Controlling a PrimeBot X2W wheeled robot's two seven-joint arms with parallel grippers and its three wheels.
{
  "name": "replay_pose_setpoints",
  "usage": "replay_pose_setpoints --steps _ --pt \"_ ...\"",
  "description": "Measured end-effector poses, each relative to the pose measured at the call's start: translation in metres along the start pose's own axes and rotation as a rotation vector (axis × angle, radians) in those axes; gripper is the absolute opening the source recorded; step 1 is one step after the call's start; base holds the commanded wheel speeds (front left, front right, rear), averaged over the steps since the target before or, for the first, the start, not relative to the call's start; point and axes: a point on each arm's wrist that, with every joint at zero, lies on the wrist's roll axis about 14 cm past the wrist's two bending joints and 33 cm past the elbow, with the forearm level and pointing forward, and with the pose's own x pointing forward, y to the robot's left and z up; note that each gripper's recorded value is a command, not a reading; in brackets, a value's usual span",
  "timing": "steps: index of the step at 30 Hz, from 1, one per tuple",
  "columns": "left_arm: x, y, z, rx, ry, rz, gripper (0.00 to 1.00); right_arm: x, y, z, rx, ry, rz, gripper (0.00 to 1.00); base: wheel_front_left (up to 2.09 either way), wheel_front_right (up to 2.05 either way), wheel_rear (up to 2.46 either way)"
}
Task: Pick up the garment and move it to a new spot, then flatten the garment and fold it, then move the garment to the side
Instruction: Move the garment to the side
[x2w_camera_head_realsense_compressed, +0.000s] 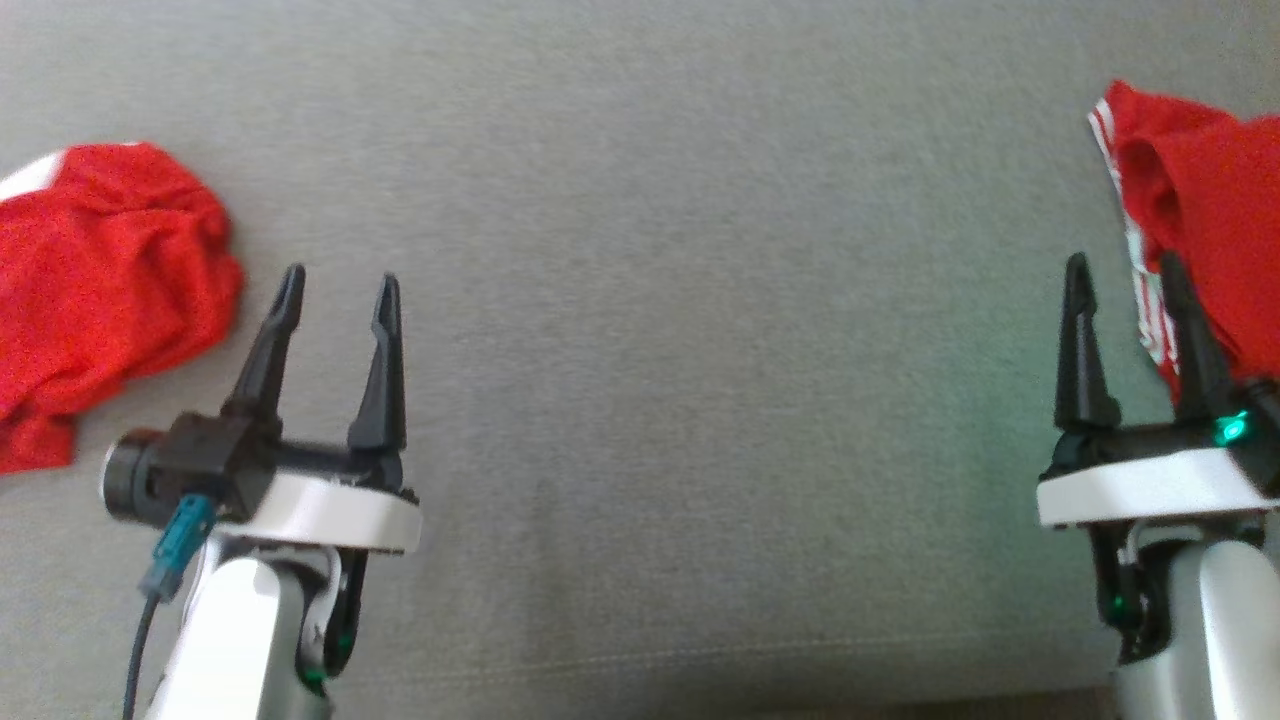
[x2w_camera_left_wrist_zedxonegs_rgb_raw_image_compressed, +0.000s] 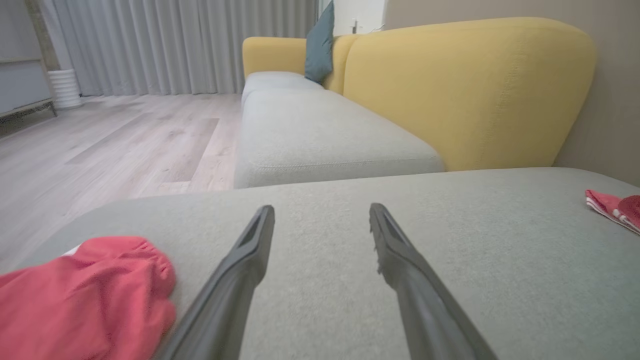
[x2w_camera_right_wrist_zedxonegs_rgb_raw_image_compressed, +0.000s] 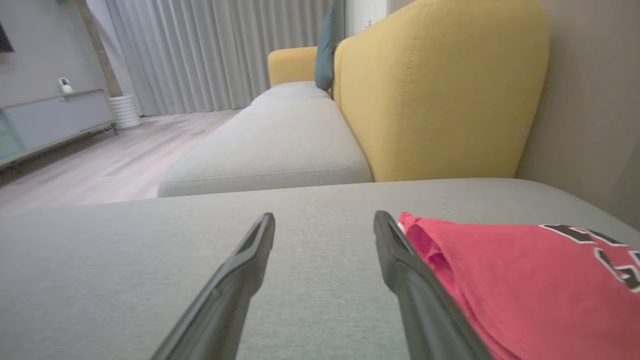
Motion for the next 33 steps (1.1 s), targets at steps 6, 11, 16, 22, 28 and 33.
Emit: replay_pose_setpoints --steps 6,11,16,22,28,33 --pt "-0.036 0.025 0.008 0.008 0.012 0.099 1.0 -0.009 0.034 0.011 0.047 -0.016 0.094 1.0 0.0 0.0 0.0" --pt "-0.058 0.025 0.013 0.011 0.013 0.108 1.0 -0.026 0.04 0.017 0.051 -0.015 0.114 1.0 0.0 0.0 0.0" --pt "-0.077 0.022 0.013 0.014 0.024 0.111 1.0 -0.048 0.038 0.02 0.05 -0.003 0.109 1.0 0.0 0.0 0.0" --pt "-0.091 0.016 0.015 0.015 0.021 0.105 1.0 -0.071 0.033 0.023 0.047 0.002 0.096 1.0 0.0 0.0 0.0" --pt "-0.102 0.012 0.013 0.017 0.029 0.101 1.0 -0.085 0.03 0.029 0.041 -0.004 0.087 1.0 0.0 0.0 0.0" --pt "-0.105 0.01 0.013 0.019 0.03 0.095 1.0 -0.092 0.027 0.027 0.042 0.003 0.077 1.0 0.0 0.0 0.0"
